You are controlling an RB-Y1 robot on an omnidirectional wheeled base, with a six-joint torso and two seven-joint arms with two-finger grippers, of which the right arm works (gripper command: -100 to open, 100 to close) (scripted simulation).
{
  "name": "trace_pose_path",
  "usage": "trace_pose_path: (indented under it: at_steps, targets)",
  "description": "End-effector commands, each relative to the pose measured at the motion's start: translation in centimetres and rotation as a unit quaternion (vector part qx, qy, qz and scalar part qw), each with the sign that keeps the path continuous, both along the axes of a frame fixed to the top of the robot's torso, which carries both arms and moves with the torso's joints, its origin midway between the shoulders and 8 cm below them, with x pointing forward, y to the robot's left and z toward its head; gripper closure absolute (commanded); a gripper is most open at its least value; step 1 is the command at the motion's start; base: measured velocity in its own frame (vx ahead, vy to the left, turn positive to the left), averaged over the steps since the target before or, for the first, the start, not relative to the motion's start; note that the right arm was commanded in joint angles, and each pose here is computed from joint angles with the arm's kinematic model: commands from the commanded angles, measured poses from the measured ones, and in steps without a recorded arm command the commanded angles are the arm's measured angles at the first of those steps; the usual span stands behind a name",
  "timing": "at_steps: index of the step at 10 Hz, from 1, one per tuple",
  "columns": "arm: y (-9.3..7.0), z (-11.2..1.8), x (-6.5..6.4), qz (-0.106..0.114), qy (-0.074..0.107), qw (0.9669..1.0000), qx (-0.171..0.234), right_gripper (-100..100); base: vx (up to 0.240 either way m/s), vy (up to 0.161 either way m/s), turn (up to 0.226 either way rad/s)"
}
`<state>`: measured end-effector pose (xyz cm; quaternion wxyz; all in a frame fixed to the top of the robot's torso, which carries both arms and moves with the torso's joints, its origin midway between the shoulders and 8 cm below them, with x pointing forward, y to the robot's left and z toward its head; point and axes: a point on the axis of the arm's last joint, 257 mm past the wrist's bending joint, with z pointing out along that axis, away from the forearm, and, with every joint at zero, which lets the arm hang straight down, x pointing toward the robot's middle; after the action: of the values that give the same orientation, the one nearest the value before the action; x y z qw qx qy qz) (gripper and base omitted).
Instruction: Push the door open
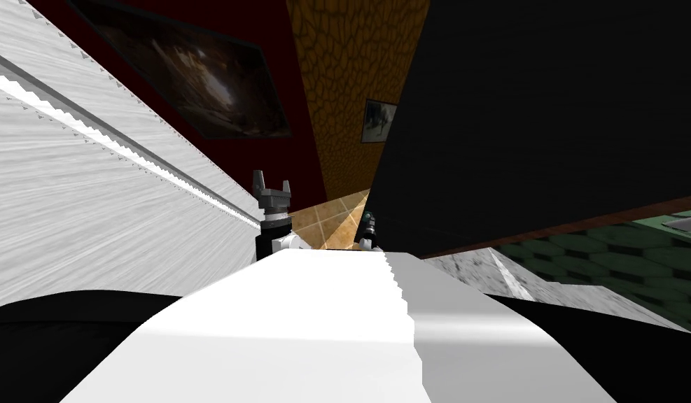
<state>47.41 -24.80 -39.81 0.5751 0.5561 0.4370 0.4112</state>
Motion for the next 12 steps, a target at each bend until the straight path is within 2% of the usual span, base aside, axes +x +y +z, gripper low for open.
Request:
trace_pose_path:
  at_steps: [1, 4, 5, 7, 8, 9, 10, 11, 12]
  targets:
    - [-1.2, 0.8, 0.5, -0.012, -0.008, 0.9999, -0.004, 100, 0.144, 0.039, -0.026]
    - [-2.9, 0.9, 0.4, -0.036, -0.010, 0.9993, -0.003, 100, 0.205, 0.015, -0.035]
    - [-3.0, 0.8, -0.3, -0.034, -0.008, 0.9993, -0.014, -100, 0.001, -0.032, -0.023]
    - [-2.7, 0.9, -0.5, -0.034, -0.008, 0.9993, -0.015, -100, -0.158, -0.046, 0.001]
    - [-2.1, 0.9, -0.7, -0.034, -0.009, 0.9993, -0.014, -100, -0.202, -0.028, -0.005]
    - [-0.4, 0.8, -1.0, -0.033, -0.009, 0.9994, -0.007, -100, -0.234, 0.030, -0.003]
    - [-0.4, 0.8, -1.0, -0.033, -0.009, 0.9994, -0.007, -100, -0.175, 0.017, -0.005]
    - [1.6, 0.7, -1.3, -0.032, -0.008, 0.9994, 0.006, -100, -0.127, 0.015, 0.010]
    - [2.8, 0.7, -1.5, -0.030, -0.008, 0.9994, 0.015, -100, -0.130, 0.083, 0.021]
